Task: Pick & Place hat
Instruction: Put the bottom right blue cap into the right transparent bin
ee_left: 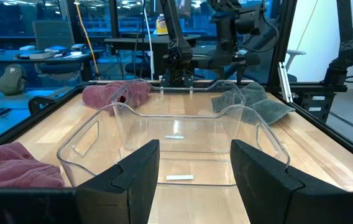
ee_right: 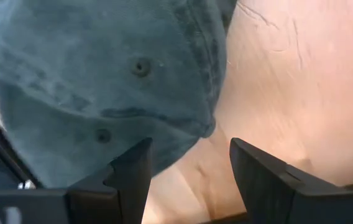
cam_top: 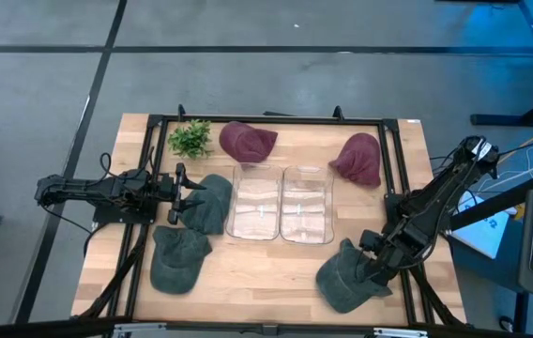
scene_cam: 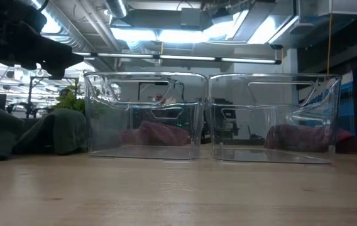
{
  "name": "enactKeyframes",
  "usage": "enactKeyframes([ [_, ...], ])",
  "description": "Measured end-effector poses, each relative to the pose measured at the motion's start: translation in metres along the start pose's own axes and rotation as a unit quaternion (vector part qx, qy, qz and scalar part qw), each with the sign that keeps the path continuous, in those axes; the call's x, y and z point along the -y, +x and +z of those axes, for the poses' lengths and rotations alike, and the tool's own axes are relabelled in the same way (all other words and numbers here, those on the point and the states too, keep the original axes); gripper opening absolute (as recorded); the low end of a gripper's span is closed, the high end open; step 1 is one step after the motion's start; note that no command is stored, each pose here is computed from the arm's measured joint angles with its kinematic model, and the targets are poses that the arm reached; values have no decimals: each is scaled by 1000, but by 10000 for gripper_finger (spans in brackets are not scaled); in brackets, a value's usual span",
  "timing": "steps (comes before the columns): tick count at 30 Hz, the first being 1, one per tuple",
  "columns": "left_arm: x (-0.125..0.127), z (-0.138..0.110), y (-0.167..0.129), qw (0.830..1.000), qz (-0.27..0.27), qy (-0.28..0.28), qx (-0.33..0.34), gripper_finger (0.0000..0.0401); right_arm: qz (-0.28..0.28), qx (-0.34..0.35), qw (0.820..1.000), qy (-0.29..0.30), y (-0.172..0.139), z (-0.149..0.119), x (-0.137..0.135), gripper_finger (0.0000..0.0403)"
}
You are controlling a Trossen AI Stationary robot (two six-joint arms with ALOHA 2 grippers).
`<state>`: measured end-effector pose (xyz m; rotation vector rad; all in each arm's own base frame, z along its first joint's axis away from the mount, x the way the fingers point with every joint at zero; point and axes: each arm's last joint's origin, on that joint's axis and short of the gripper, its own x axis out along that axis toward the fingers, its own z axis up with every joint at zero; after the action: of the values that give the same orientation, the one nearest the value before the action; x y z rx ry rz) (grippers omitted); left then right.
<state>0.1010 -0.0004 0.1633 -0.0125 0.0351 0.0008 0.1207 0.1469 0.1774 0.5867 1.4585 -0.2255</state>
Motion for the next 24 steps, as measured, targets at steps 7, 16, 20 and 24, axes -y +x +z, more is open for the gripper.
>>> enactKeyframes([
  [7, 0, 0, 0, 1000, 0, 0, 0, 194, -6, -1, 1000, 16, 15, -1, 11, 213],
  [16, 0, 0, 0, 1000, 0, 0, 0, 194, 24, 5, 999, 27, 26, -1, 14, 213],
  [20, 0, 0, 0, 1000, 0, 0, 0, 194, 29, 8, 999, 27, 29, -1, 16, 213],
  [24, 0, 0, 0, 1000, 0, 0, 0, 194, 44, 10, 999, 26, 35, -1, 18, 213],
])
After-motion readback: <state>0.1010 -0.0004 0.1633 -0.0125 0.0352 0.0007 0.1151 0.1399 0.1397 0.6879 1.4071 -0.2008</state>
